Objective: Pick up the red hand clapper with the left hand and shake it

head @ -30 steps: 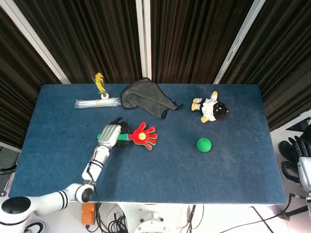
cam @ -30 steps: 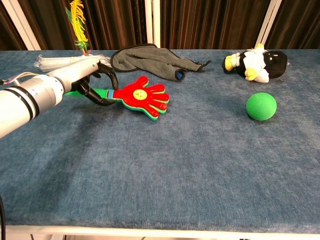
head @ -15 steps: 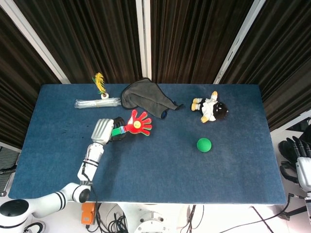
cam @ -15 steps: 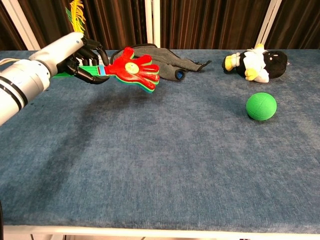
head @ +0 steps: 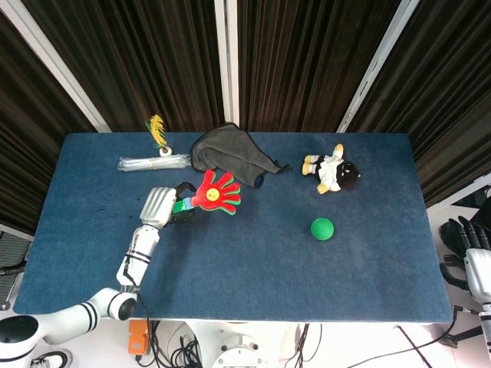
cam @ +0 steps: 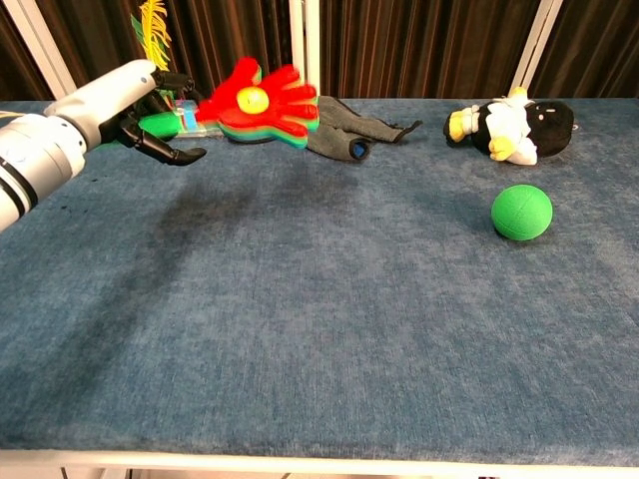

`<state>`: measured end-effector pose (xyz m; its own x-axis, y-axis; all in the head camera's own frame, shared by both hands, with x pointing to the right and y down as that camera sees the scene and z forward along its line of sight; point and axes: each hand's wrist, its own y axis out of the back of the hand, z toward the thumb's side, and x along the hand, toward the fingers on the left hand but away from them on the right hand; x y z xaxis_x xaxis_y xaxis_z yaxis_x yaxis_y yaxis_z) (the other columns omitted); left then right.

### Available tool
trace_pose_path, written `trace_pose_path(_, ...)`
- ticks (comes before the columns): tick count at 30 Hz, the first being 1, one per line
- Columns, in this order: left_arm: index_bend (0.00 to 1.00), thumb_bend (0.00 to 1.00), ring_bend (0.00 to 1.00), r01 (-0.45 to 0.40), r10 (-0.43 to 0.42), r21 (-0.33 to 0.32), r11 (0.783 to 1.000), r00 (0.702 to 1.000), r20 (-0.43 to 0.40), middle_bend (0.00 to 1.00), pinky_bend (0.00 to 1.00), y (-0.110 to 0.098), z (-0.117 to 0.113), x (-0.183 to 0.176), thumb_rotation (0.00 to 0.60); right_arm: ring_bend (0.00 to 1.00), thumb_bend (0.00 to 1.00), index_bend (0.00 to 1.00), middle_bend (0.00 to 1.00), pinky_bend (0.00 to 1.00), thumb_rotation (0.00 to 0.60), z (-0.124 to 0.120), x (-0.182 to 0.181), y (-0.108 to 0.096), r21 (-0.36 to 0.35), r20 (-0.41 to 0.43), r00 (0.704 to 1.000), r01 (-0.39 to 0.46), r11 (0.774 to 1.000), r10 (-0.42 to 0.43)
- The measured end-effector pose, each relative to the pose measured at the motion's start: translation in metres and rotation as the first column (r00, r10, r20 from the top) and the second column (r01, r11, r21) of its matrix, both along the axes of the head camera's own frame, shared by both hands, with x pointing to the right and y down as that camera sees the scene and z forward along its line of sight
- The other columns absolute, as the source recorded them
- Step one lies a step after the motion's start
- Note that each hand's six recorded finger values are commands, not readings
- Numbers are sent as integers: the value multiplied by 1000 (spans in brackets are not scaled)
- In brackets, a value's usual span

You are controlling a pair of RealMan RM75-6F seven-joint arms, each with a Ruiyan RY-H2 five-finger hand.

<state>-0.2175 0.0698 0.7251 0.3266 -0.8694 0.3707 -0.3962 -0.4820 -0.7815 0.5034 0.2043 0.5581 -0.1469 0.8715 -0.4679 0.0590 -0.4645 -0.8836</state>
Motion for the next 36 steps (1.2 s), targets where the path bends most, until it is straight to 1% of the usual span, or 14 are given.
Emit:
trace_pose_path(3,315,356,1000,-28,28,9,1000,1000,7,1000,1000,0,-2,0,600,0,241,0,0,0,600,0,0,0,-6,-1,1000,0,1000,0)
trace_pose_path(4,351,354,1000,-30,30,11,999,1000,7,1000,1000,0,-2,-1,600,0,241,0,0,0,600,0,0,0,-6,-1,1000,0,1000,0)
trace_pose_path(6,503,352,1000,-27,27,21,999,1000,6,1000,1000,-1,-3,-1,600,0,241,0,0,0,600,0,0,0,-4,-1,1000,0,1000,0)
trace_pose_path(8,759,348,1000,-18,18,33,999,1000,2,1000,1000,-2,-4,-1,600,0,242,0,0,0,600,-1,0,0,-4,-2,1000,-1,1000,1)
trace_pose_path(9,869,344,1000,-11,11,41,999,1000,-1,1000,1000,-3,-5,-2,600,0,242,0,0,0,600,-1,0,0,-4,-3,1000,-1,1000,1)
trace_pose_path(11,967,335,1000,-4,4,48,999,1000,-1,1000,1000,-4,-5,-3,600,0,242,0,0,0,600,0,0,0,-6,-3,1000,-2,1000,2)
trace_pose_path(14,1000,327,1000,4,-4,43,999,1000,-5,1000,1000,-5,-4,-5,600,0,244,0,0,0,600,0,-1,0,-11,-1,1000,-1,1000,1)
trace_pose_path(20,1000,327,1000,12,-11,33,999,1000,-28,1000,1000,-6,-7,-6,600,0,247,0,0,0,600,1,-1,0,-10,-3,1000,-3,1000,3)
trace_pose_path(22,1000,328,1000,13,-12,20,1000,999,-42,1000,1000,-5,-7,-5,600,0,247,0,0,0,600,0,0,0,-7,-4,1000,-3,1000,3)
trace_pose_path(26,1000,330,1000,18,-22,-42,999,996,-84,1000,1000,-2,-5,-3,600,0,247,0,0,0,600,0,0,0,-7,-6,1000,-6,1000,6)
trace_pose_path(31,1000,344,1000,40,-61,-127,991,984,-167,1000,1000,-2,-8,-3,600,0,247,0,0,0,600,0,0,0,-7,-6,1000,-4,1000,4)
trace_pose_path(33,1000,376,1000,37,-63,-149,988,983,-174,1000,1000,-3,-8,-4,600,0,248,0,0,0,600,0,0,0,-9,-6,1000,-4,1000,4)
trace_pose_path(36,1000,470,1000,24,-55,-169,985,982,-179,1000,1000,-3,-9,-5,600,0,248,0,0,0,600,1,0,0,-9,-6,1000,-5,1000,5)
